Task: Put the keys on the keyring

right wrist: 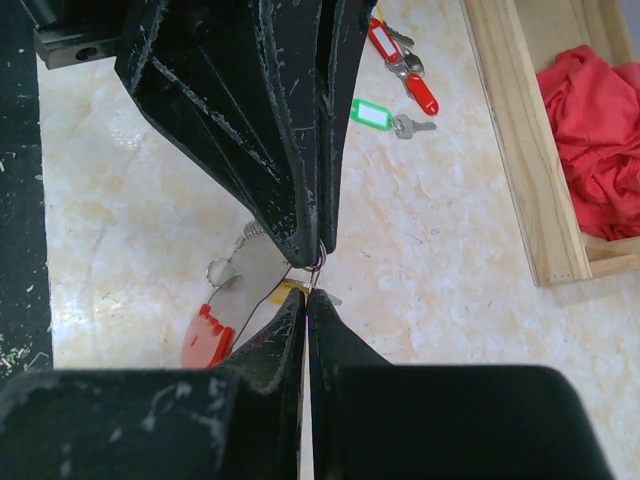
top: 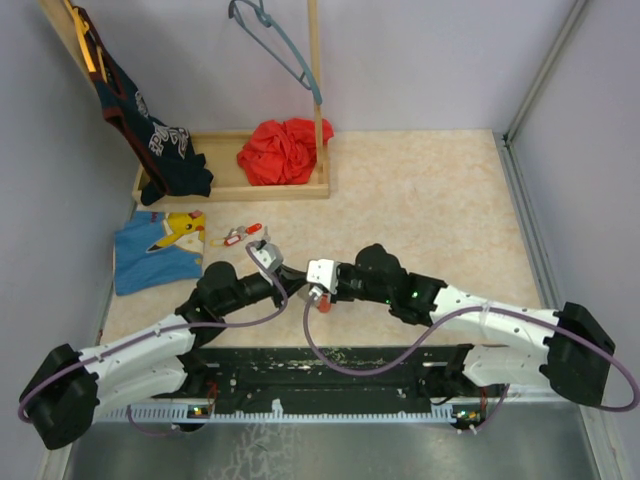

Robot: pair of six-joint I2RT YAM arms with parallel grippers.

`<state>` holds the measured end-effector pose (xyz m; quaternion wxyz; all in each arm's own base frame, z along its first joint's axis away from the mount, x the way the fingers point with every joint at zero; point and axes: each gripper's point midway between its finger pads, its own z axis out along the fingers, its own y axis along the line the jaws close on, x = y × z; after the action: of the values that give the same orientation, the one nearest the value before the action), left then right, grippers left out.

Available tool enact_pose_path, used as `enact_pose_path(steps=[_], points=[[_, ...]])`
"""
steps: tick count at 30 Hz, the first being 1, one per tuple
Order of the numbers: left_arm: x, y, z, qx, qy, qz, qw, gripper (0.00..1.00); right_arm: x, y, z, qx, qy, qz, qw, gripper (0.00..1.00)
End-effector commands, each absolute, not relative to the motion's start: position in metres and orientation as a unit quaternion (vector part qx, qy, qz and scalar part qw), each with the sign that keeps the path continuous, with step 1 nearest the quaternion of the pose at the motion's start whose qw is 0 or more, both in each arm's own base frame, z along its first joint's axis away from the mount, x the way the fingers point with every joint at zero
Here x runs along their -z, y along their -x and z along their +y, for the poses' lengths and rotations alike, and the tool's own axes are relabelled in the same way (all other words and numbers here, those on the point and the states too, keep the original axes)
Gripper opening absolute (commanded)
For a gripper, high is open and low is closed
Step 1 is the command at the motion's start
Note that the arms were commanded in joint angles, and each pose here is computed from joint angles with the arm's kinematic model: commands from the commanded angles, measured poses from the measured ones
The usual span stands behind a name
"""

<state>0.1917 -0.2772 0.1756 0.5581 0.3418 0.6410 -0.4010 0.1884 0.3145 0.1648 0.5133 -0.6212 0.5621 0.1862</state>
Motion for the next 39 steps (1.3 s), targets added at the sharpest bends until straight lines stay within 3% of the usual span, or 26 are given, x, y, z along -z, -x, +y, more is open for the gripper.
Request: enact_pose_path(steps=[1,22,29,39], points=[[-0.215,-0.191,-0.28,0.428,-0.329,0.582,0.608,0.0,-0.166,-0.18,0.326,-0.226,0.621,0.549,0.512,0.0],[-0.21,-0.193,-0.282,0.426,-0.334,0.567,0.621,0.0,-0.166,-0.189,0.313,-0.237,0.589,0.57,0.521,0.0],[-0.209,-0.201,-0.282,0.402,-0.345,0.573,0.626,0.0,-0.17,-0.201,0.296,-0.212,0.538,0.61,0.542,0.34],[-0.207,-0.207,-0.282,0.386,-0.345,0.583,0.626,0.0,-0.206,-0.193,0.295,-0.248,0.505,0.602,0.567,0.43]])
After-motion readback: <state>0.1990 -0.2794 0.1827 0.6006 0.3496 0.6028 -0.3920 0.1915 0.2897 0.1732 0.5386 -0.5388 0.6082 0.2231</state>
